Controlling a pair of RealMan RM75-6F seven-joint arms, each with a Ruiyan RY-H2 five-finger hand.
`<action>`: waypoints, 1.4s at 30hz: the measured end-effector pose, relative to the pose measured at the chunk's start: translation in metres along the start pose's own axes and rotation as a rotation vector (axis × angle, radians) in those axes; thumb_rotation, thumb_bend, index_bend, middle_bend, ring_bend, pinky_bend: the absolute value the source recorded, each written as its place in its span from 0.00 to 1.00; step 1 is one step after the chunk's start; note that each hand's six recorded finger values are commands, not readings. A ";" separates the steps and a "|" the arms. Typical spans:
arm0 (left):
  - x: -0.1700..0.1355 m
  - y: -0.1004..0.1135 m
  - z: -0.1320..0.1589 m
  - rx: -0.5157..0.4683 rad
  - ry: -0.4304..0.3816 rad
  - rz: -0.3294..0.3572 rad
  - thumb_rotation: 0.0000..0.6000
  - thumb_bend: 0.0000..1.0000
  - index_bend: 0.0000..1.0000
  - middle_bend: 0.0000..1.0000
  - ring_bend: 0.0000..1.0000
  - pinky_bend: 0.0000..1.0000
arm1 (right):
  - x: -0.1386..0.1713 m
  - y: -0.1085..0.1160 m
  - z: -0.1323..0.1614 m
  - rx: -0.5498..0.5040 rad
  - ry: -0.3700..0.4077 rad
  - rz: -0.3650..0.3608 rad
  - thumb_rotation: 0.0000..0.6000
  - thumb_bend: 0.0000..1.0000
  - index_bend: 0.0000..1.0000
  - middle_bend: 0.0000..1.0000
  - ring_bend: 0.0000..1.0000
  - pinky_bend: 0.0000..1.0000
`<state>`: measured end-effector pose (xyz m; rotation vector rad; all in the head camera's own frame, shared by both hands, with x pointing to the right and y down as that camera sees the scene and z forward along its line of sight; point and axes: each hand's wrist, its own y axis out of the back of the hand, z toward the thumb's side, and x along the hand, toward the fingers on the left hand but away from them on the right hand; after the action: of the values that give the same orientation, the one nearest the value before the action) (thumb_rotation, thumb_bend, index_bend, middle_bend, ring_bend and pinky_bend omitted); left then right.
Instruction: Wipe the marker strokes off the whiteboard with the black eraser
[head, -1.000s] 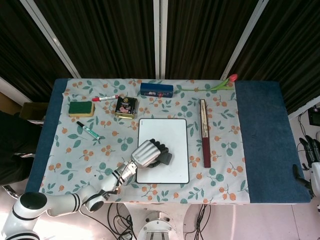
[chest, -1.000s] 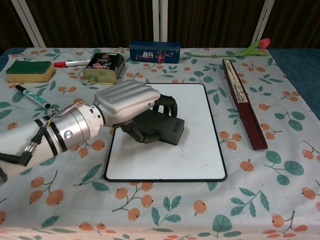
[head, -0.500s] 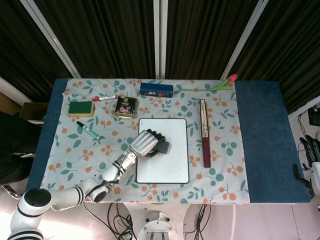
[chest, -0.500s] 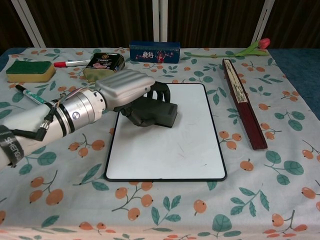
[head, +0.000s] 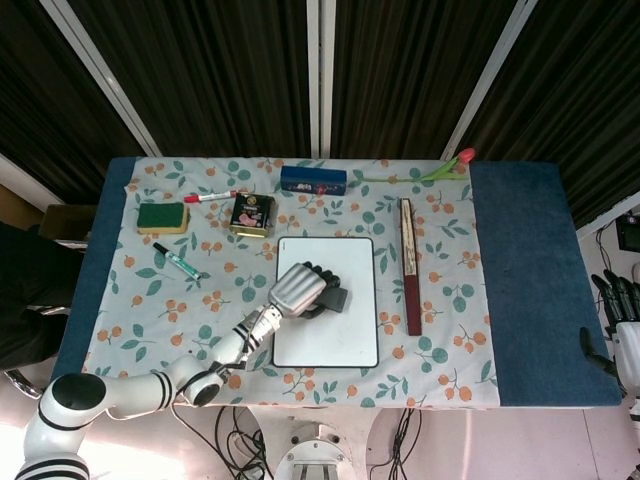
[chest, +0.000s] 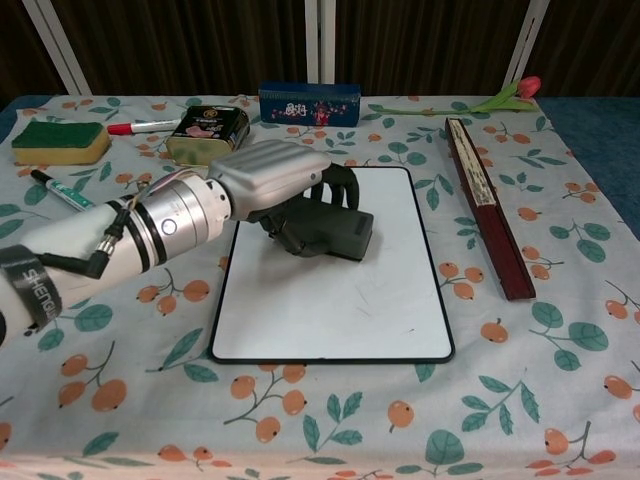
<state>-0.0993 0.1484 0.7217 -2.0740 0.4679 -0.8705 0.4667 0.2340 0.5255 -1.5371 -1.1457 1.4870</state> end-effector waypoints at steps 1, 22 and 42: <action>-0.002 -0.001 0.004 0.000 -0.010 -0.005 1.00 0.43 0.62 0.66 0.52 0.48 | 0.000 -0.001 0.000 0.000 0.000 0.003 1.00 0.38 0.00 0.00 0.00 0.00; -0.096 0.000 0.044 -0.111 -0.163 -0.159 1.00 0.43 0.77 0.81 0.66 0.58 | 0.001 -0.006 -0.001 -0.006 0.009 0.012 1.00 0.38 0.00 0.00 0.00 0.00; -0.129 0.035 -0.147 0.074 0.283 0.071 1.00 0.38 0.70 0.75 0.61 0.59 | 0.005 -0.005 0.010 0.018 0.031 0.013 1.00 0.38 0.00 0.00 0.00 0.00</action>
<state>-0.2957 0.1232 0.7018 -1.8627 0.6461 -1.1280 0.4560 0.2397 0.5276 -1.5532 -1.1036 1.4738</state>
